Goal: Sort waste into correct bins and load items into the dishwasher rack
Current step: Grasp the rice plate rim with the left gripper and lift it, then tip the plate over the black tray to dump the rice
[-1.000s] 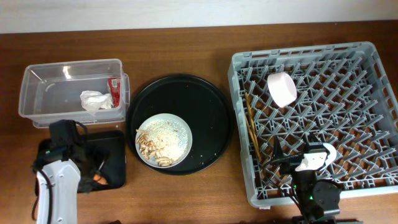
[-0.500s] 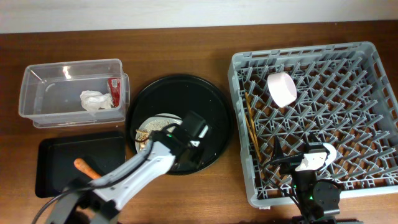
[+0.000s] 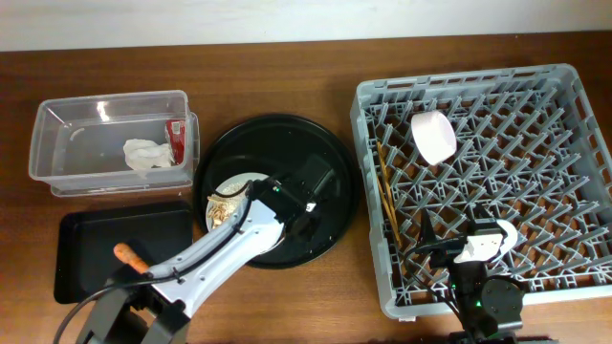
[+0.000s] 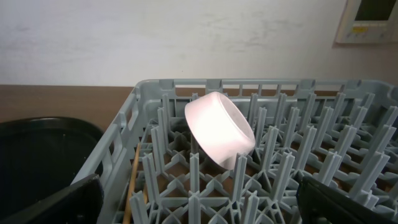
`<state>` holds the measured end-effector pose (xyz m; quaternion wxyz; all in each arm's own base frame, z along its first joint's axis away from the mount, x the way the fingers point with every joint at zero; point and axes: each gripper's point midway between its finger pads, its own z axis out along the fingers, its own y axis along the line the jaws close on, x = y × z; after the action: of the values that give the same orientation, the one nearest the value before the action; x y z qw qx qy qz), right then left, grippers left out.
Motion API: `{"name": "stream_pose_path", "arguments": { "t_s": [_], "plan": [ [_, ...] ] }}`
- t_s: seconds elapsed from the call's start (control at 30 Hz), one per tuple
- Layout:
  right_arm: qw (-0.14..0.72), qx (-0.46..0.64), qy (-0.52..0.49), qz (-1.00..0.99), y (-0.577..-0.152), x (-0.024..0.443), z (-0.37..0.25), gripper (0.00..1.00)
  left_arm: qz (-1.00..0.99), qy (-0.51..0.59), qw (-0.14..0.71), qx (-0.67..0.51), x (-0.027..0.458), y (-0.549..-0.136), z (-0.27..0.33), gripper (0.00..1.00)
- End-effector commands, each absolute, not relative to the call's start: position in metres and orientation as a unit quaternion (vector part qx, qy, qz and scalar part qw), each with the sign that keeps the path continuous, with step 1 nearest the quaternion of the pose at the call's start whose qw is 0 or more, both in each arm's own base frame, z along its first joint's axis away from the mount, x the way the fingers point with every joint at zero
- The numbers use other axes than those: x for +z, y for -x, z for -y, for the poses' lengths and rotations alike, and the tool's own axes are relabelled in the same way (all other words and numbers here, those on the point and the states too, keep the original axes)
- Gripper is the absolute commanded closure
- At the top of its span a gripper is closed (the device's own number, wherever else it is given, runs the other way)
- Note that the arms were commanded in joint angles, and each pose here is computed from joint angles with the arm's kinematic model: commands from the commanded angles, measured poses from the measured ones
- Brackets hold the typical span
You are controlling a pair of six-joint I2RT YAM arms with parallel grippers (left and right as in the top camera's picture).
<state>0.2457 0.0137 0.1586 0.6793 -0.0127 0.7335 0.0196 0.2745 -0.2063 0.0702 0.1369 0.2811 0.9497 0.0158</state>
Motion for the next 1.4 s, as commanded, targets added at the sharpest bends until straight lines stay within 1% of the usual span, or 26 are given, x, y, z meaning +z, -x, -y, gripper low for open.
{"name": "stream_pose_path", "arguments": {
  "t_s": [0.0, 0.07, 0.23, 0.27, 0.3, 0.33, 0.4, 0.53, 0.57, 0.63, 0.7, 0.8, 0.9, 0.97, 1.03, 1.1, 1.2, 1.37],
  "plan": [
    [0.677, 0.016, 0.013, -0.735, -0.246, 0.155, -0.012, 0.02, -0.948, -0.291, 0.112, 0.062, 0.046, -0.273, 0.193, 0.80],
    [0.677, 0.016, 0.013, -0.735, -0.246, 0.155, -0.012, 0.02, -0.949, -0.295, 0.086, 0.073, 0.024, -0.269, 0.190, 0.80],
    [0.677, 0.016, 0.013, -0.735, -0.246, 0.155, -0.012, 0.02, -0.950, -0.298, 0.056, 0.069, -0.003, -0.265, 0.193, 0.80],
    [0.677, 0.016, 0.013, -0.735, -0.246, 0.155, -0.012, 0.02, -0.950, -0.299, 0.053, 0.070, -0.006, -0.265, 0.193, 0.84],
    [0.677, 0.016, 0.013, -0.735, -0.246, 0.155, -0.012, 0.02, -0.950, -0.299, 0.052, 0.071, -0.007, -0.265, 0.192, 1.00],
    [0.677, 0.016, 0.013, -0.735, -0.246, 0.155, -0.012, 0.02, -0.950, -0.299, 0.055, 0.070, -0.005, -0.266, 0.194, 1.00],
    [0.677, 0.016, 0.013, -0.735, -0.246, 0.155, -0.012, 0.02, -0.950, -0.297, 0.067, 0.065, 0.007, -0.273, 0.200, 1.00],
    [0.677, 0.016, 0.013, -0.735, -0.246, 0.155, -0.012, 0.02, -0.949, -0.292, 0.107, 0.052, 0.065, -0.293, 0.216, 1.00],
    [0.677, 0.016, 0.013, -0.735, -0.246, 0.155, -0.012, 0.02, -0.950, -0.283, 0.111, 0.064, 0.076, -0.297, 0.213, 1.00],
    [0.677, 0.016, 0.013, -0.735, -0.246, 0.155, -0.012, 0.02, -0.955, -0.241, 0.119, 0.126, 0.094, -0.303, 0.190, 1.00],
    [0.677, 0.016, 0.013, -0.735, -0.246, 0.155, -0.012, 0.02, -0.959, -0.228, 0.113, 0.128, 0.103, -0.296, 0.185, 1.00],
    [0.677, 0.016, 0.013, -0.735, -0.246, 0.155, -0.012, 0.02, -0.969, -0.176, 0.131, 0.116, 0.132, -0.284, 0.174, 1.00],
    [0.677, 0.016, 0.013, -0.735, -0.246, 0.155, -0.012, 0.02, -0.980, -0.082, 0.151, 0.096, 0.167, -0.268, 0.148, 1.00],
    [0.677, 0.016, 0.013, -0.735, -0.246, 0.155, -0.012, 0.02, -0.986, -0.045, 0.148, 0.054, 0.183, -0.262, 0.134, 1.00],
    [0.677, 0.016, 0.013, -0.735, -0.246, 0.155, -0.012, 0.02, -0.991, 0.006, 0.135, 0.015, 0.193, -0.259, 0.112, 1.00],
    [0.677, 0.016, 0.013, -0.735, -0.246, 0.155, -0.012, 0.02, -0.992, 0.043, 0.122, 0.010, 0.195, -0.258, 0.089, 1.00],
    [0.677, 0.016, 0.013, -0.735, -0.246, 0.155, -0.012, 0.02, -0.994, 0.050, 0.091, -0.028, 0.192, -0.260, 0.062, 1.00],
    [0.677, 0.016, 0.013, -0.735, -0.246, 0.155, -0.012, 0.02, -0.994, 0.051, 0.078, -0.057, 0.171, -0.264, 0.035, 1.00]
  ]
}}
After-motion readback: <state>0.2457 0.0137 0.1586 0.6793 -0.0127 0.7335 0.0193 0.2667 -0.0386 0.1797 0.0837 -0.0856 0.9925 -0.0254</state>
